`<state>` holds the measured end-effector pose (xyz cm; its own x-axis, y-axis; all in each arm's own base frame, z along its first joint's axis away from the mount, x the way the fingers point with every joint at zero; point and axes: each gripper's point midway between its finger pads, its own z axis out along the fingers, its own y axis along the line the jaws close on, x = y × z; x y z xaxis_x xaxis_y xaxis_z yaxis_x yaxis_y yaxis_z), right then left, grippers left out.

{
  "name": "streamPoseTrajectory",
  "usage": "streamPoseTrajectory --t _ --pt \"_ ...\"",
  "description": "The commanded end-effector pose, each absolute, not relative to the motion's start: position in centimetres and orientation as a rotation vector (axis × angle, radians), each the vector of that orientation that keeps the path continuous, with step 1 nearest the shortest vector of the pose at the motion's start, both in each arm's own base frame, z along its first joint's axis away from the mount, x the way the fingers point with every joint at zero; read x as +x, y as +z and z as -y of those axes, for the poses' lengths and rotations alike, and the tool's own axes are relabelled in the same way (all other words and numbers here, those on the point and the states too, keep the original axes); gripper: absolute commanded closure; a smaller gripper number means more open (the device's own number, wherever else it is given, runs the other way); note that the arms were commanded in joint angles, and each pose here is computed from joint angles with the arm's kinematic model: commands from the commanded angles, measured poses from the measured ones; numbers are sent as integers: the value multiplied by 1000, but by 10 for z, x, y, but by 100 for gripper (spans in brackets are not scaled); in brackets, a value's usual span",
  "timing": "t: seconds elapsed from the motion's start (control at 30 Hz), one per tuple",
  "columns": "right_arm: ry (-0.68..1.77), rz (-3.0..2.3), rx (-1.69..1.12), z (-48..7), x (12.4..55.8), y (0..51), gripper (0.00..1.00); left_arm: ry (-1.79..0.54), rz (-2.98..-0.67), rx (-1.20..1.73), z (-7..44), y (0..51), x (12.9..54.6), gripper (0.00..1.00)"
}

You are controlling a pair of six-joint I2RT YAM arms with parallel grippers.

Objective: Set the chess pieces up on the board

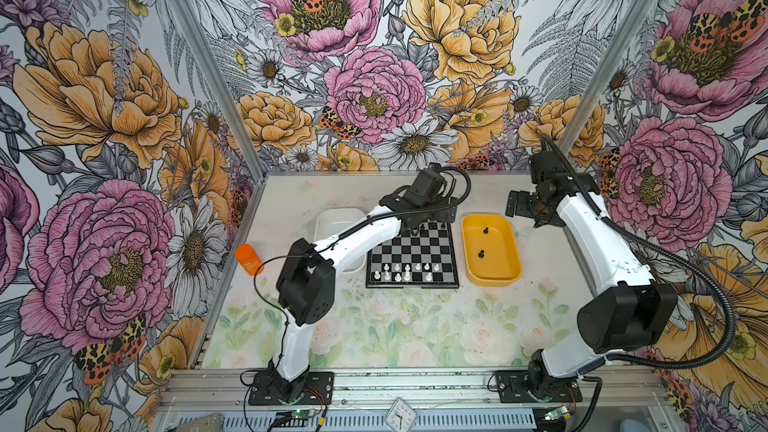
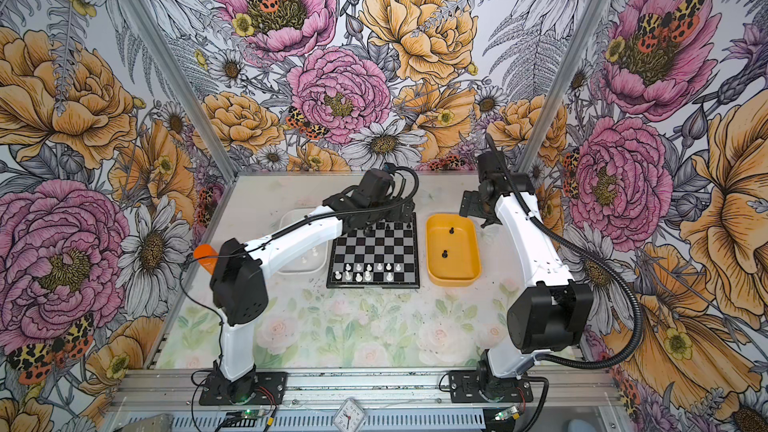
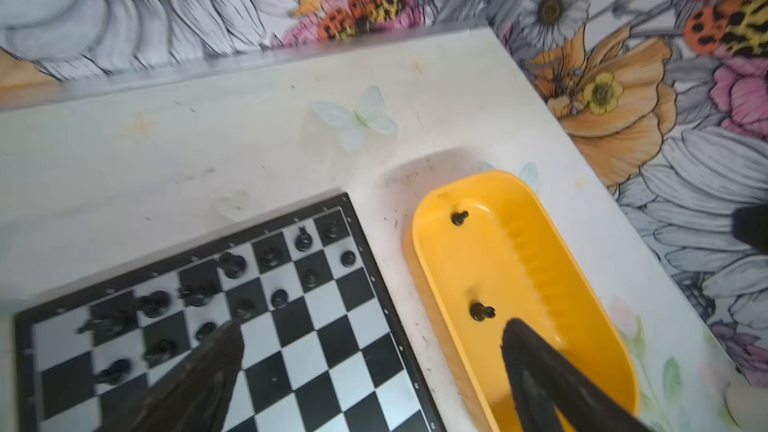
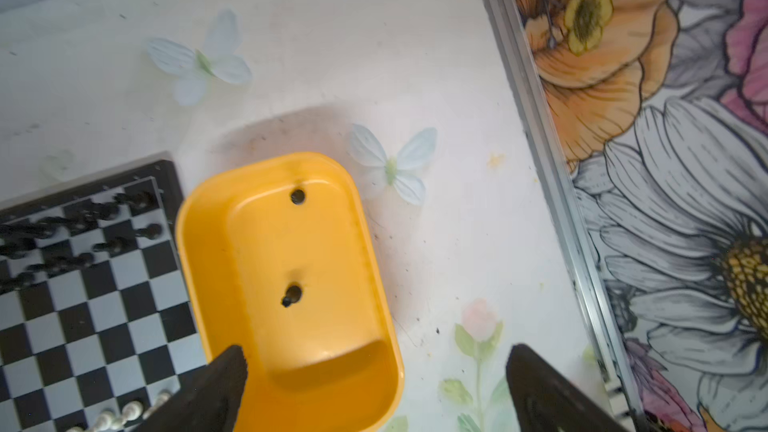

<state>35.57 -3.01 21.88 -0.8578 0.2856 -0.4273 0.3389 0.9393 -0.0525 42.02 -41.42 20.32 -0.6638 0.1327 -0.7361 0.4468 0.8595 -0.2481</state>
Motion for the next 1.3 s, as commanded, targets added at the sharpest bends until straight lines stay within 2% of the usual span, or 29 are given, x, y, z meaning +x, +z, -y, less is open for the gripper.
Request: streamPoseTrajectory --t 0.0,0.13,0.33,0.67,0.9,1.27 --pt "-205 -2643 577 51 319 229 0 -581 -2428 497 448 179 385 7" --pt "-229 -2595 709 69 288 231 0 -550 -2494 582 477 159 368 20" --pt "-236 -2543 779 80 264 237 0 -522 -2555 569 481 141 362 23" --pt "-181 -2545 857 76 237 227 1 -545 -2580 618 498 126 347 35" --pt "-180 -2541 843 75 229 230 0 -574 -2507 700 527 124 345 35" --pt "-218 -2525 857 78 219 233 0 -501 -2506 737 526 103 350 41"
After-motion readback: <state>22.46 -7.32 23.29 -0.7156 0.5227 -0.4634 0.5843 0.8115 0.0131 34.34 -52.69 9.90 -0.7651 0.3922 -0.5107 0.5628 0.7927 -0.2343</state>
